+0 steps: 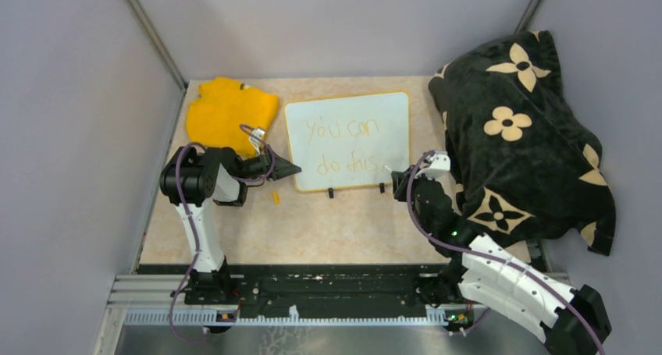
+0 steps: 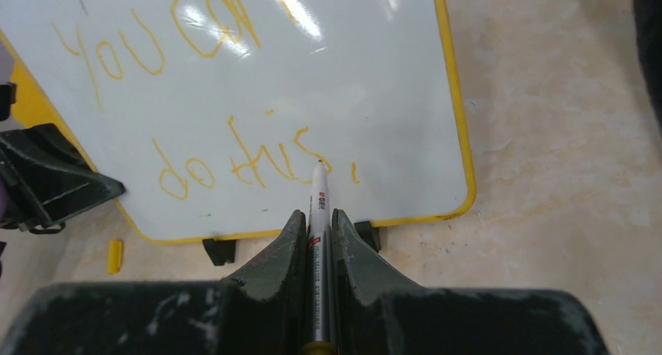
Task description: Write a sentence on the whiteboard
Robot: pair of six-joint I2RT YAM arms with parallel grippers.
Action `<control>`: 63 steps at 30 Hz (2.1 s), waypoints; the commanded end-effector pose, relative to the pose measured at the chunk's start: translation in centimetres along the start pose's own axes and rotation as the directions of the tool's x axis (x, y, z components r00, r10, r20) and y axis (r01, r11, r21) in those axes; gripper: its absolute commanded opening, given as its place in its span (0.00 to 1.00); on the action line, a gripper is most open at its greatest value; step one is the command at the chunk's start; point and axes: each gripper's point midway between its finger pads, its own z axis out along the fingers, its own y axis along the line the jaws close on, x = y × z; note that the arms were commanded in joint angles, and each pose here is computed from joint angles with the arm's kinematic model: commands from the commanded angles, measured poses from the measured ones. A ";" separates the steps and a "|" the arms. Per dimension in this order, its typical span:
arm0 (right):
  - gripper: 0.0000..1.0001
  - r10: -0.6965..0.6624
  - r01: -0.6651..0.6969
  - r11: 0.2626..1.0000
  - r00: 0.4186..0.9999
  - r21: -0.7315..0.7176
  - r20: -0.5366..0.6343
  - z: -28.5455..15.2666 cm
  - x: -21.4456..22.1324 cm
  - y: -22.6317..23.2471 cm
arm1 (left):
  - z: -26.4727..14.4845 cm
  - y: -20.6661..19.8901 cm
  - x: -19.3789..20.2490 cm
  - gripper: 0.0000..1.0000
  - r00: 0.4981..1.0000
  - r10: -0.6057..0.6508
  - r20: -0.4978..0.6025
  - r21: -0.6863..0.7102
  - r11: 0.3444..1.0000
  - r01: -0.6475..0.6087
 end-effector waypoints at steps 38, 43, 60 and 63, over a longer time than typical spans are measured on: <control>0.00 0.003 0.007 0.961 0.999 -0.278 0.034 -4.2 -5.2 4.9 | -1.1 -3.3 -4.3 0.99 0.996 0.088 0.019 -0.167 0.982 -0.084; 0.00 0.014 0.003 0.951 0.999 -0.309 0.052 -4.8 -5.9 5.3 | -4.4 -2.1 -6.7 0.99 0.990 0.139 0.026 -0.519 0.848 -0.105; 0.00 0.012 0.008 0.938 0.998 -0.346 0.055 -5.7 -6.6 5.9 | -14.6 -5.8 -9.7 0.99 0.891 0.260 0.373 -0.852 0.475 0.218; 0.00 0.018 -0.001 0.939 0.999 -0.345 0.048 -5.8 -6.9 6.1 | -12.8 -5.7 -8.1 0.99 0.933 0.217 0.288 -0.849 0.508 0.144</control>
